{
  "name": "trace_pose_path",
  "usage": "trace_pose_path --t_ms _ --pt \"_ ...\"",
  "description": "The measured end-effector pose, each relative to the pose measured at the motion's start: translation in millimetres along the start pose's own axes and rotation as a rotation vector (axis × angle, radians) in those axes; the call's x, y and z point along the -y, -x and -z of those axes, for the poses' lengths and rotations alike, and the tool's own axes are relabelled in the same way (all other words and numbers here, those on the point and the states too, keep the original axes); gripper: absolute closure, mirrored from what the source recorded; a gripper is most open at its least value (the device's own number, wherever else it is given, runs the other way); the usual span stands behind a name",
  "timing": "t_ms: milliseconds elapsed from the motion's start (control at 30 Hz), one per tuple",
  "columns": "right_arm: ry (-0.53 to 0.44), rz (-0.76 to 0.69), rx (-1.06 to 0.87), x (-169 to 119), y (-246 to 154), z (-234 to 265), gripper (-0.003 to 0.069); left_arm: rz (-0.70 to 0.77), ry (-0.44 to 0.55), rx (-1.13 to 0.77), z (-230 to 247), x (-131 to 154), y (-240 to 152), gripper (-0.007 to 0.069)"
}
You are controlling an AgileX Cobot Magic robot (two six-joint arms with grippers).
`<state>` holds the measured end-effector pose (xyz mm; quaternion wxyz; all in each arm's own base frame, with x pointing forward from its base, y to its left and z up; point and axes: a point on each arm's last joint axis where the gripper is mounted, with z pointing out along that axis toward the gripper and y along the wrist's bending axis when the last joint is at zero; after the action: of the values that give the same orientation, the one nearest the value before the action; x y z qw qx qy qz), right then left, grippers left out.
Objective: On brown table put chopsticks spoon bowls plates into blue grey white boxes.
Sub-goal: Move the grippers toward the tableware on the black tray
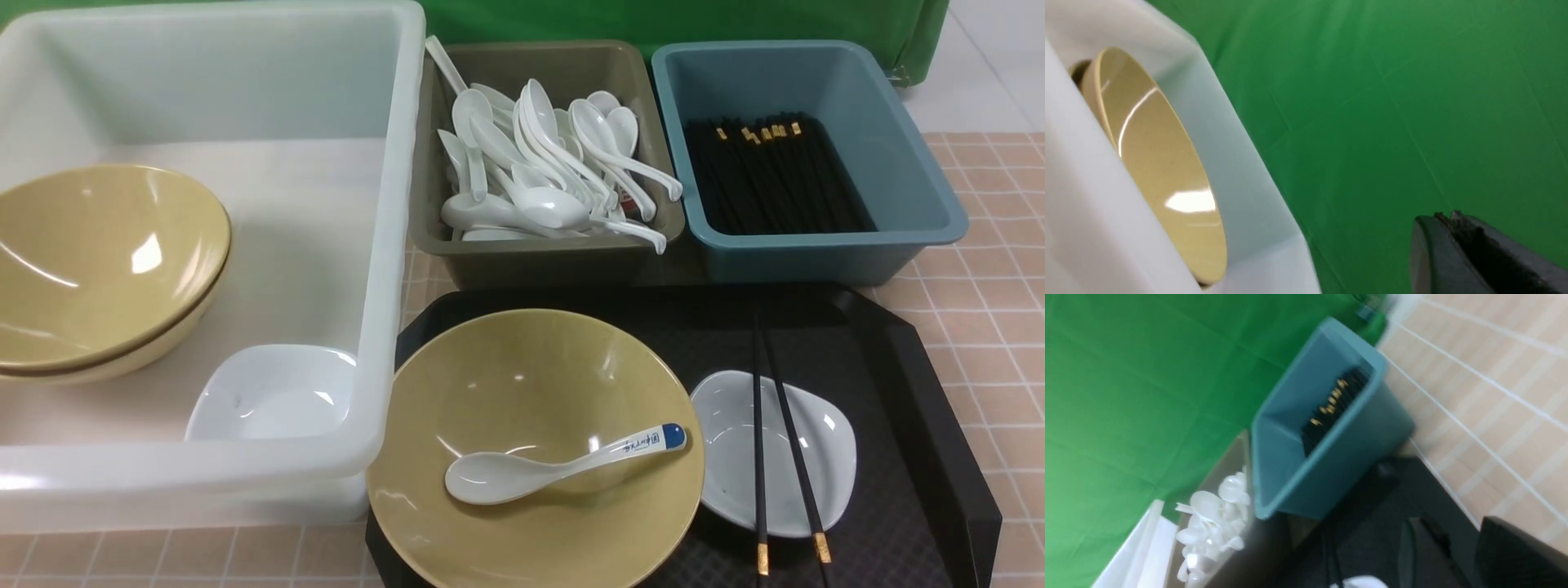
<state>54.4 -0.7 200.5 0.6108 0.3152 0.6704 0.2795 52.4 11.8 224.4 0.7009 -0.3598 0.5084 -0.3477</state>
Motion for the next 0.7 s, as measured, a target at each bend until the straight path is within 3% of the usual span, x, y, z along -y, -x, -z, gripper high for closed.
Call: trace_pose_path --t_ms 67,133,167,200,233,367,433,533,567,667,700 --pt "0.019 0.061 0.002 -8.5 6.4 1.8 0.046 -0.062 -0.021 -0.025 -0.2 9.6 2.1 0.0624" --pt "0.027 0.213 -0.03 -26.2 19.4 3.7 0.053 -0.293 -0.059 -0.091 1.1 37.3 10.0 0.0624" --pt "0.025 0.239 -0.039 -29.1 21.5 3.6 0.0536 -0.311 -0.061 -0.095 1.2 39.5 10.9 0.0624" --pt "0.011 0.361 -0.093 -41.8 30.3 1.8 0.0586 -0.463 -0.04 -0.141 -0.4 56.3 18.4 0.0624" --pt "0.005 0.413 -0.125 -47.6 33.9 0.1 0.0609 -0.508 -0.023 -0.161 -2.2 60.7 20.4 0.0624" --pt "-0.024 0.605 -0.253 -69.8 47.6 -10.9 0.0623 -0.717 0.134 -0.314 -17.5 73.9 29.7 0.0624" --pt "-0.059 0.763 -0.388 -86.7 57.0 -25.9 0.0624 -0.852 0.293 -0.498 -36.8 80.0 35.0 0.0624" --pt "-0.099 0.851 -0.502 -98.3 63.5 -42.3 0.0624 -0.949 0.388 -0.667 -51.7 83.3 36.8 0.0624" --pt "-0.122 0.908 -0.584 -106.0 66.9 -58.1 0.0624 -1.02 0.445 -0.83 -66.2 85.5 36.1 0.0624" --pt "-0.167 0.964 -0.74 -112.9 67.7 -80.9 0.0624 -1.05 0.476 -1.062 -82.8 89.2 28.5 0.0624" --pt "-0.174 0.969 -0.797 -114.9 64.8 -90.9 0.0624 -1.047 0.424 -1.167 -92.1 91.9 19.3 0.0624"
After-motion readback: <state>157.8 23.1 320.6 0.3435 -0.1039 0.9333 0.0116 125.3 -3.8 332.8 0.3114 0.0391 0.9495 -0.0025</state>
